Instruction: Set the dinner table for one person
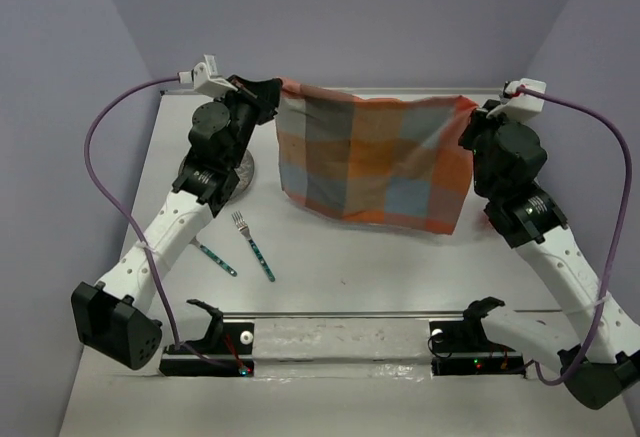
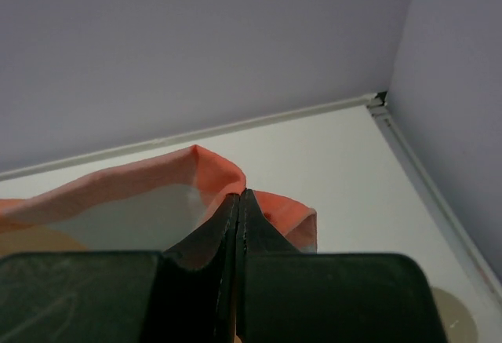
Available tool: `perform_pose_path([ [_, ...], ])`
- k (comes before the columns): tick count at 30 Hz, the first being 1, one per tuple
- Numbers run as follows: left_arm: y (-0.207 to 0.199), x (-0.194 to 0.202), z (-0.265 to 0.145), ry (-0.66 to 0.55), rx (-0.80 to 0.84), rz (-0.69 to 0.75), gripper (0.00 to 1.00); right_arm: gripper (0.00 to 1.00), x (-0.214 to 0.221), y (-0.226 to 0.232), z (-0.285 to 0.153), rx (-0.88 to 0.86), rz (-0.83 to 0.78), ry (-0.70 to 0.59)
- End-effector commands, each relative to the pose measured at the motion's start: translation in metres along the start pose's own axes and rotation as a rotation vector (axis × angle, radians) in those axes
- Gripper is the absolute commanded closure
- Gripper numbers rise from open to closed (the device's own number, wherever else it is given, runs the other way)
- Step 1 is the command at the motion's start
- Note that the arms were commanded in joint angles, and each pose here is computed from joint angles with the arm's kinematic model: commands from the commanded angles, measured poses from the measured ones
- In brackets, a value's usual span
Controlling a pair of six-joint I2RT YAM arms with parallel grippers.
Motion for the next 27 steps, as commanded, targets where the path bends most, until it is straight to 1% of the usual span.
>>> perform_pose_path([
  [1, -0.021, -0.033, 0.015, -0.077, 0.047, -0.014, 1.0, 1.0, -0.063, -0.006, 0.009, 0.041, -0.052, -0.171],
  [4, -0.017, -0.027, 0.036, -0.059, 0.029, -0.008, 1.0, 1.0, -0.056, -0.009, 0.04, 0.027, -0.09, -0.152],
  [5, -0.006, -0.018, 0.049, -0.034, 0.004, 0.001, 1.0, 1.0, -0.054, -0.013, 0.059, 0.011, -0.077, -0.143],
  [6, -0.009, -0.031, 0.072, -0.052, -0.007, 0.025, 1.0, 1.0, -0.054, -0.016, 0.092, 0.0, -0.073, -0.14],
  [7, -0.009, -0.031, 0.072, -0.049, -0.004, 0.026, 1.0, 1.0, -0.053, -0.017, 0.093, 0.0, -0.073, -0.138],
  [8, 0.006, -0.017, 0.088, -0.013, -0.035, 0.044, 1.0, 1.0, -0.052, -0.011, 0.114, -0.011, -0.081, -0.126],
  [9, -0.007, -0.038, 0.097, -0.051, -0.016, 0.048, 1.0, 1.0, -0.056, -0.02, 0.128, 0.004, -0.086, -0.128],
  [10, 0.012, -0.023, 0.114, -0.007, -0.06, 0.079, 1.0, 1.0, -0.078, -0.014, 0.135, -0.017, -0.076, -0.168],
  [11, 0.015, -0.023, 0.124, 0.01, -0.064, 0.083, 1.0, 1.0, -0.085, -0.013, 0.144, -0.016, -0.078, -0.178],
  [12, -0.01, -0.05, 0.13, -0.026, -0.004, 0.082, 1.0, 1.0, -0.077, -0.014, 0.161, -0.007, -0.091, -0.159],
  [13, -0.014, -0.054, 0.136, -0.028, 0.005, 0.086, 1.0, 1.0, -0.082, -0.012, 0.165, -0.007, -0.106, -0.155],
  [14, -0.017, -0.059, 0.142, -0.027, 0.006, 0.096, 1.0, 1.0, -0.102, -0.008, 0.163, -0.014, -0.103, -0.193],
  [16, -0.017, -0.059, 0.142, -0.026, 0.006, 0.105, 1.0, 1.0, -0.11, -0.003, 0.156, -0.043, -0.103, -0.209],
  [17, -0.006, -0.051, 0.138, -0.016, -0.022, 0.102, 1.0, 1.0, -0.095, 0.0, 0.155, -0.083, -0.108, -0.176],
  [18, -0.001, -0.044, 0.134, -0.007, -0.029, 0.097, 1.0, 1.0, -0.078, -0.002, 0.152, -0.088, -0.11, -0.124],
  [19, 0.01, -0.034, 0.13, -0.001, -0.05, 0.094, 1.0, 1.0, -0.074, -0.002, 0.139, -0.103, -0.062, -0.113],
  [20, 0.03, -0.012, 0.119, 0.026, -0.082, 0.079, 1.0, 1.0, -0.04, -0.007, 0.13, -0.117, -0.038, -0.049],
  [21, 0.041, 0.001, 0.113, 0.045, -0.101, 0.07, 1.0, 1.0, -0.007, -0.012, 0.132, -0.115, -0.052, 0.019],
  [23, 0.066, 0.033, 0.096, 0.097, -0.139, 0.049, 1.0, 1.0, 0.022, -0.012, 0.118, -0.153, 0.01, 0.055],
  [24, 0.09, 0.066, 0.076, 0.148, -0.174, 0.017, 1.0, 1.0, 0.043, -0.014, 0.115, -0.165, 0.027, 0.088],
  [25, 0.105, 0.083, 0.065, 0.177, -0.201, 0.005, 1.0, 1.0, 0.095, -0.023, 0.107, -0.138, 0.067, 0.191],
  [26, 0.129, 0.111, 0.042, 0.228, -0.249, -0.001, 1.0, 1.0, 0.122, -0.024, 0.101, -0.138, 0.093, 0.246],
  [27, 0.14, 0.123, 0.031, 0.244, -0.268, -0.008, 1.0, 1.0, 0.148, -0.026, 0.096, -0.141, 0.115, 0.297],
])
Point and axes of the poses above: each gripper's point midway between its finger pads, its own z axis out along the fingers, its own y axis along the line the jaws close on, x = y × z, the point moved 1 cm from there along -z, back along the fingers, and after that the axes turned 5 degrees about z, right-handed, at the moved point
